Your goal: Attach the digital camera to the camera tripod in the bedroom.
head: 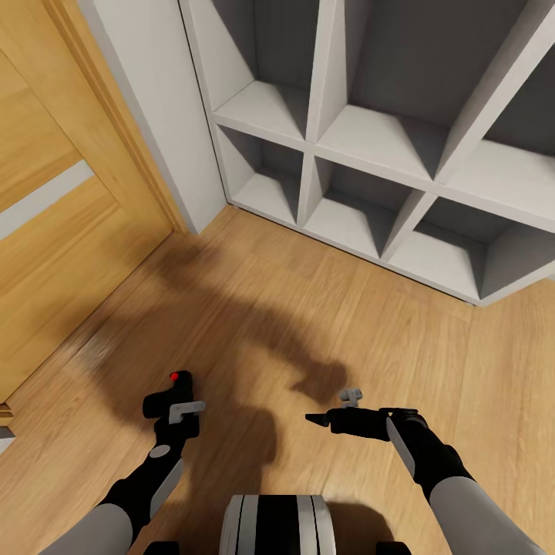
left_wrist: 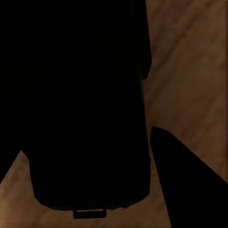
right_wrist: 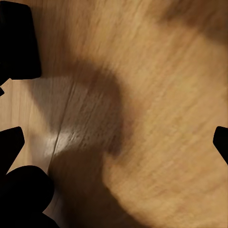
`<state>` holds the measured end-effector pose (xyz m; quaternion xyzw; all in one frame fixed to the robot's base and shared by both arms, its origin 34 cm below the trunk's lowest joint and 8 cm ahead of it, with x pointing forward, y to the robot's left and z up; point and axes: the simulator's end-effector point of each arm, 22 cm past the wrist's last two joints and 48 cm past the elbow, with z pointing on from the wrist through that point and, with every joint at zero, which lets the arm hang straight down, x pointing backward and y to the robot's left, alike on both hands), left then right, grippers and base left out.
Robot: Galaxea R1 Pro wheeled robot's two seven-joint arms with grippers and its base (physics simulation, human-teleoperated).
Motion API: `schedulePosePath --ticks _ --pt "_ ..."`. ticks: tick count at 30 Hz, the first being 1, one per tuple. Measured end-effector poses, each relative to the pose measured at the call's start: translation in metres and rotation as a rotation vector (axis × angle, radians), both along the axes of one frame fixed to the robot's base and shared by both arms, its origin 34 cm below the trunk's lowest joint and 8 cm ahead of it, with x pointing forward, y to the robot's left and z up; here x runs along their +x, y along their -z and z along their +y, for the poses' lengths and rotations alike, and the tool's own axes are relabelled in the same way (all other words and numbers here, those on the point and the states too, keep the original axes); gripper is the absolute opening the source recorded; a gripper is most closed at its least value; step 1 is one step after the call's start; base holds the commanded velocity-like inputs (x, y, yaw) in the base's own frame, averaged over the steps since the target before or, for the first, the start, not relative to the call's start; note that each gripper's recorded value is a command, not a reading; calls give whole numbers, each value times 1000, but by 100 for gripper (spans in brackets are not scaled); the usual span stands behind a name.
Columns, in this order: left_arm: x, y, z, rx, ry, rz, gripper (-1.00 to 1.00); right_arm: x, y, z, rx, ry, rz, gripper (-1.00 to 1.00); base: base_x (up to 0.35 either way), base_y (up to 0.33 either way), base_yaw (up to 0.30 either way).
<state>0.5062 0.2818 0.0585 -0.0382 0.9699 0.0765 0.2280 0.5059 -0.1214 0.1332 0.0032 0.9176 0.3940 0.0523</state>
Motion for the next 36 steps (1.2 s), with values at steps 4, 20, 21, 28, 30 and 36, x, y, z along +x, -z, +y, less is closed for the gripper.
schedulePosePath --ticks 4,20,21,28,30,36 --pt "18 -9 -1 6 -10 -39 -100 0 0 -1 0 1 -1 100 0 0 0" --pt "171 -219 -185 -124 106 -174 -100 11 -1 -13 -1 58 -8 100 0 0 0" --pt "171 -219 -186 -125 105 -173 -100 11 -1 -13 -1 58 -8 100 0 0 0" --pt "173 -232 -190 -144 98 -186 -100 18 -11 -14 -2 57 -30 100 0 0 0" --pt "175 -237 -190 -147 98 -193 -100 21 -15 -13 -1 57 -37 100 0 0 0" --pt "173 -248 -201 -232 74 -187 -100 29 -26 -13 -2 57 -61 100 0 0 0"
